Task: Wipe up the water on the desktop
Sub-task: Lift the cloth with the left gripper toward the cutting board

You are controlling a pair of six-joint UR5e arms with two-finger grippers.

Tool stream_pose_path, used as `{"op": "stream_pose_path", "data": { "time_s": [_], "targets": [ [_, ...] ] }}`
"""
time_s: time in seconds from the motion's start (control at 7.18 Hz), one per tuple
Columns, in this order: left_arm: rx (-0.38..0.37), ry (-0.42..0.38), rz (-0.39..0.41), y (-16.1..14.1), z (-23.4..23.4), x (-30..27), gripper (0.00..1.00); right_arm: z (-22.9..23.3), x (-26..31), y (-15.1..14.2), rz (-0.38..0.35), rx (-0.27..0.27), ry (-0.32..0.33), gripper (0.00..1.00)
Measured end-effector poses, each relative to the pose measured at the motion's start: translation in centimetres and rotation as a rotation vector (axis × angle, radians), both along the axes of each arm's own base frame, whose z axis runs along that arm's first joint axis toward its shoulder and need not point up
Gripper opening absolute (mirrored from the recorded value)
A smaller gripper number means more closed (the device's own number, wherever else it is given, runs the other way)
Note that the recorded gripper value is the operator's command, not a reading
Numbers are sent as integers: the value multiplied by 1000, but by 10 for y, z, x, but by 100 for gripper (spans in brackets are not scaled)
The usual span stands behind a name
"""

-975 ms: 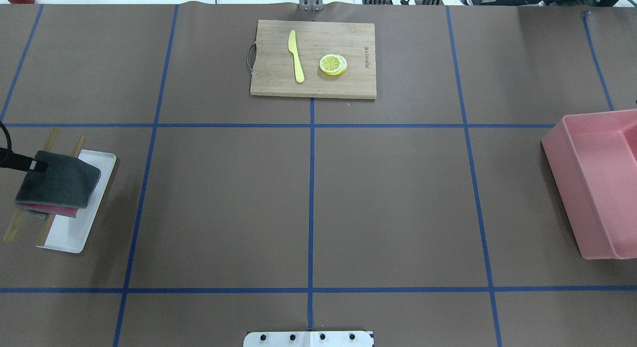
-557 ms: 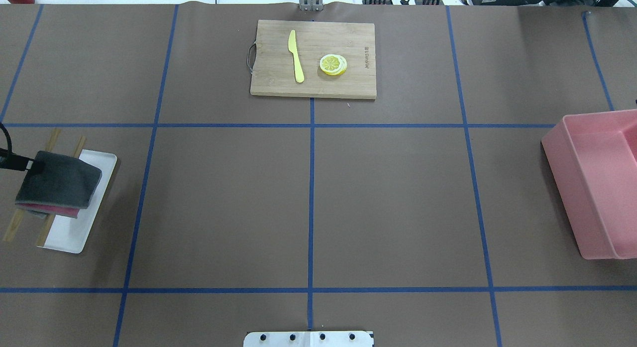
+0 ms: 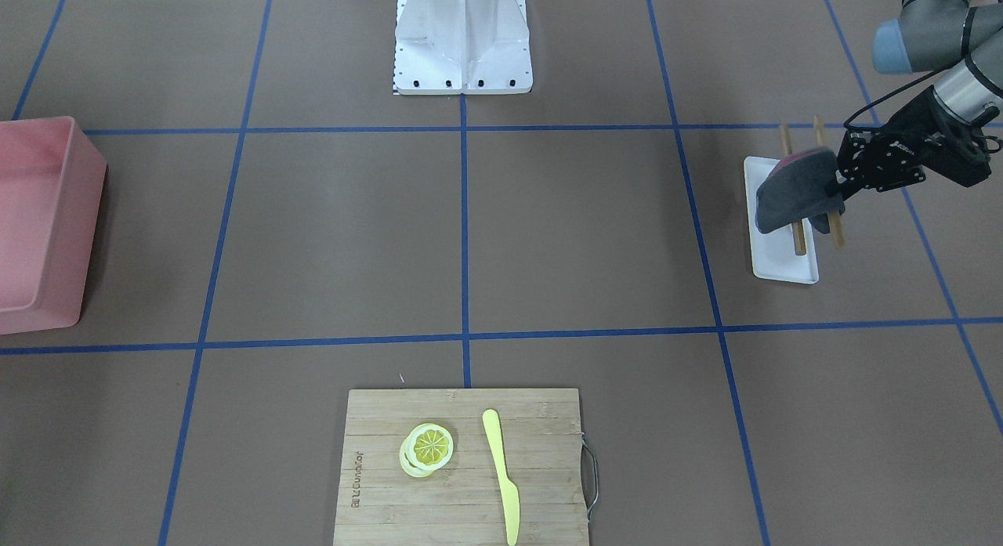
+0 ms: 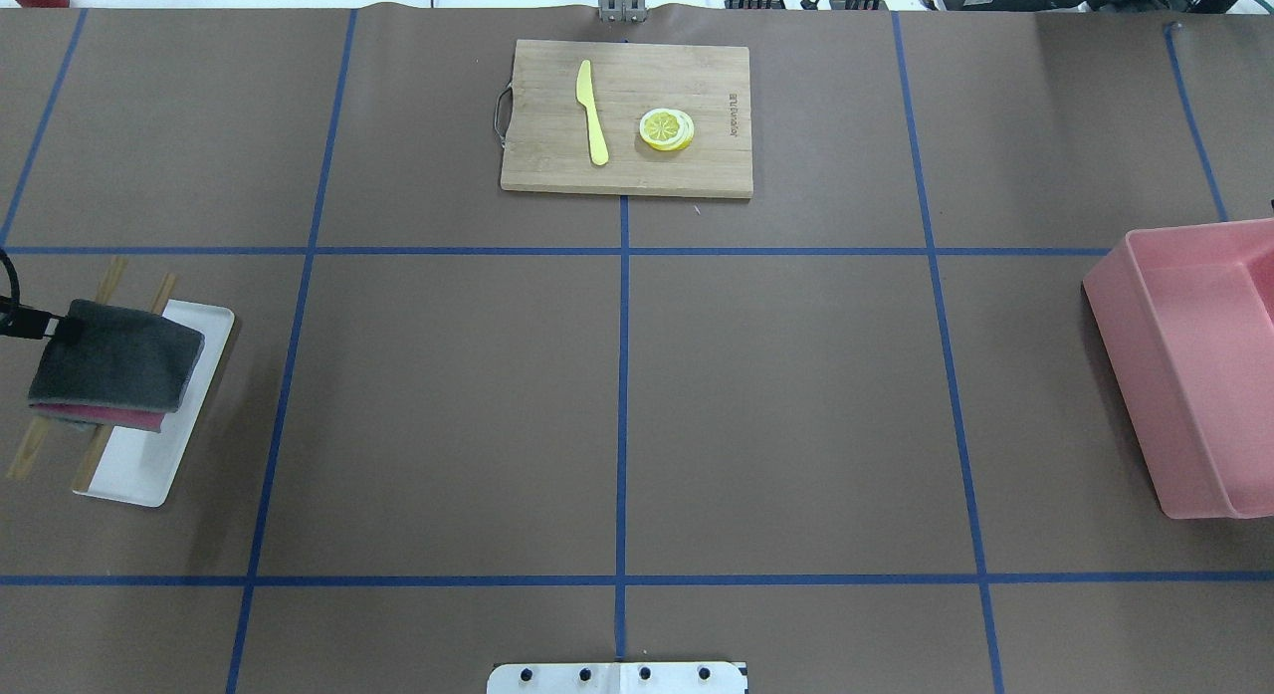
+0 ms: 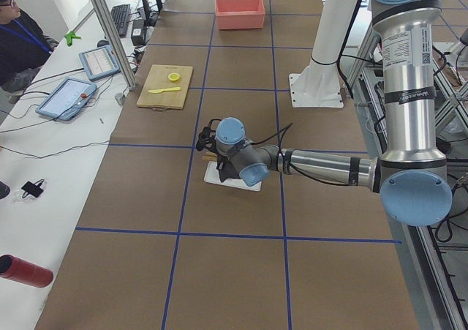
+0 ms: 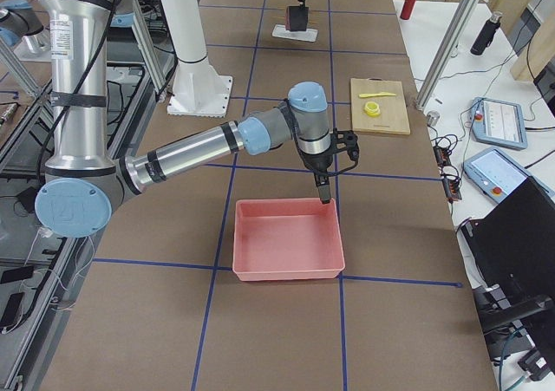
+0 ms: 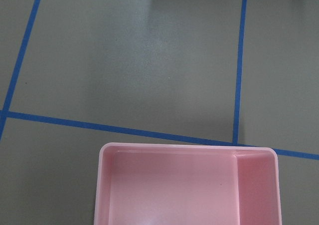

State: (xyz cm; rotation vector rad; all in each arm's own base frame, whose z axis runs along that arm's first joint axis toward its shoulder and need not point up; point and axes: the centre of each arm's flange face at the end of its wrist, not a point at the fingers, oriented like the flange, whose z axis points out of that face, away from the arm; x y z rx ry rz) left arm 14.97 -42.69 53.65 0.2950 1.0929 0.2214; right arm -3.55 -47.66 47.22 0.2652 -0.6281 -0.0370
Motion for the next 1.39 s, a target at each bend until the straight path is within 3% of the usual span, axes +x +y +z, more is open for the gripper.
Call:
{"op": "stream_pose_path", "data": {
  "time_s": [0.42, 0.84, 1.11, 1.39],
  "targets": [
    [-2, 13, -53, -10, -8, -24, 0, -3, 0, 0, 1, 7, -2, 100],
    [-128, 95, -218, -48, -48, -54, 0, -15, -4, -4, -4, 61, -18, 100],
    [-225, 173, -304, -79, -95, -46, 0, -41, -25, -15, -39, 143, -42, 100],
    [-329, 245, -390, -101, -142, -22, 0, -78, -66, -22, -110, 293, -88, 100]
  ]
}}
